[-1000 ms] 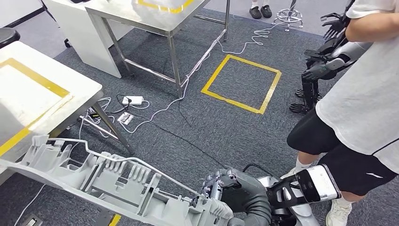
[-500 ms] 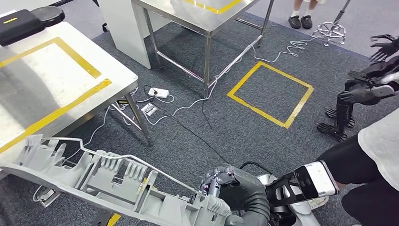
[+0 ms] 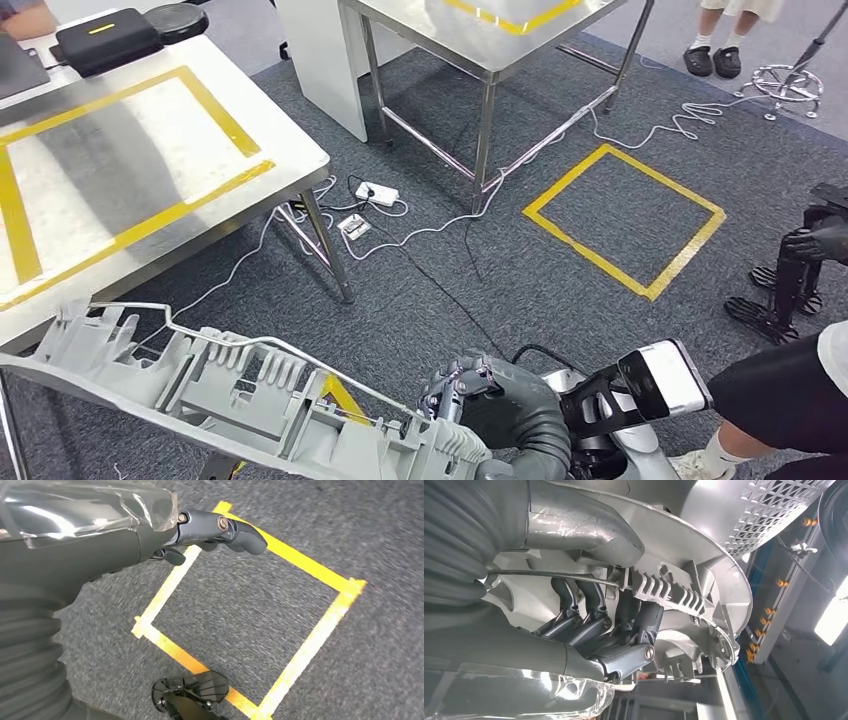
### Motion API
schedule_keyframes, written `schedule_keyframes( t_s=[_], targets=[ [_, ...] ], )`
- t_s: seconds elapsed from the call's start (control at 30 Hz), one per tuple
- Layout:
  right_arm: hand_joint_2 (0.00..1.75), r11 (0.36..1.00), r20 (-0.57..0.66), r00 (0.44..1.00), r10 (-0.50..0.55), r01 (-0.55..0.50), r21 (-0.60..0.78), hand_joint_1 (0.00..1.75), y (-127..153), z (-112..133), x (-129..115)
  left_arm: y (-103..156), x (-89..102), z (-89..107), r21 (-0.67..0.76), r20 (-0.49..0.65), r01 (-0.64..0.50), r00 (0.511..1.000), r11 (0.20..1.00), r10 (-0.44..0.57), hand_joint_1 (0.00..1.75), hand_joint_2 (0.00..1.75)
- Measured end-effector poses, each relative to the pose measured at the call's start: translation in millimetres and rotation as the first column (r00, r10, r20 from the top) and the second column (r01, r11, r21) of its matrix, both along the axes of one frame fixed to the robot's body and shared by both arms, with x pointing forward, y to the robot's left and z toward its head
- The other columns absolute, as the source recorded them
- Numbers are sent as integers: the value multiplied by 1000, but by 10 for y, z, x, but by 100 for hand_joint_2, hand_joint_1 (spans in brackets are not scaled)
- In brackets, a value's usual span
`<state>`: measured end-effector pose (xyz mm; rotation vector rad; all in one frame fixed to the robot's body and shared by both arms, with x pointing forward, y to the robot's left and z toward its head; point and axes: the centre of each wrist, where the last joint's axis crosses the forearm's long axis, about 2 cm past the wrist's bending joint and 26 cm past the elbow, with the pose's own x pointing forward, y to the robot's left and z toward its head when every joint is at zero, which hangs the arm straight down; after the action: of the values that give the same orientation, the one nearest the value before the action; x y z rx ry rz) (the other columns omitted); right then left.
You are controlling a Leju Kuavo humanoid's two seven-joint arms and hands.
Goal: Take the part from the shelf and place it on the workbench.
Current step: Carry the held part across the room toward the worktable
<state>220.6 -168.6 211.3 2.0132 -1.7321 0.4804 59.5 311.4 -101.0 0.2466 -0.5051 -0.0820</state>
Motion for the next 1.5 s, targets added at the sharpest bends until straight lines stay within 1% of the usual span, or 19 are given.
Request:
schedule_keyframes(
  t_s=[0.2,0.33,0.47,0.67,0.83,1.2,1.37,1.5],
  targets=[
    [175,1000,-8,1000,10,-10,7,175,11,0,-1,13,4,0,1,4,-5,1000,1000,5,0,175],
    [175,1000,-6,1000,19,-19,9,175,20,3,2,20,-48,-8,0,-2,-8,1000,1000,8,0,175],
    [175,1000,-9,1000,22,-22,4,175,12,-11,4,-7,-16,-5,-6,5,-6,1000,1000,6,0,175],
    [175,1000,-11,1000,22,-22,-1,175,8,-19,7,-39,-26,-8,-12,2,-5,1000,1000,5,0,175],
    [175,1000,-9,1000,24,-24,1,175,17,-14,9,-31,-87,-18,-10,-12,-4,1000,1000,4,0,175],
    [175,999,-12,999,38,-38,-9,175,31,-24,0,-32,-19,-11,-6,-4,1,1000,1000,-1,0,175],
    [175,999,-14,999,46,-46,-9,175,43,-24,-4,-40,-51,-20,-9,-11,-9,1000,1000,9,0,175],
    [175,999,-22,998,51,-51,-18,175,37,-52,-7,-77,-14,-18,-20,-3,-13,1000,1000,13,0,175]
  ],
)
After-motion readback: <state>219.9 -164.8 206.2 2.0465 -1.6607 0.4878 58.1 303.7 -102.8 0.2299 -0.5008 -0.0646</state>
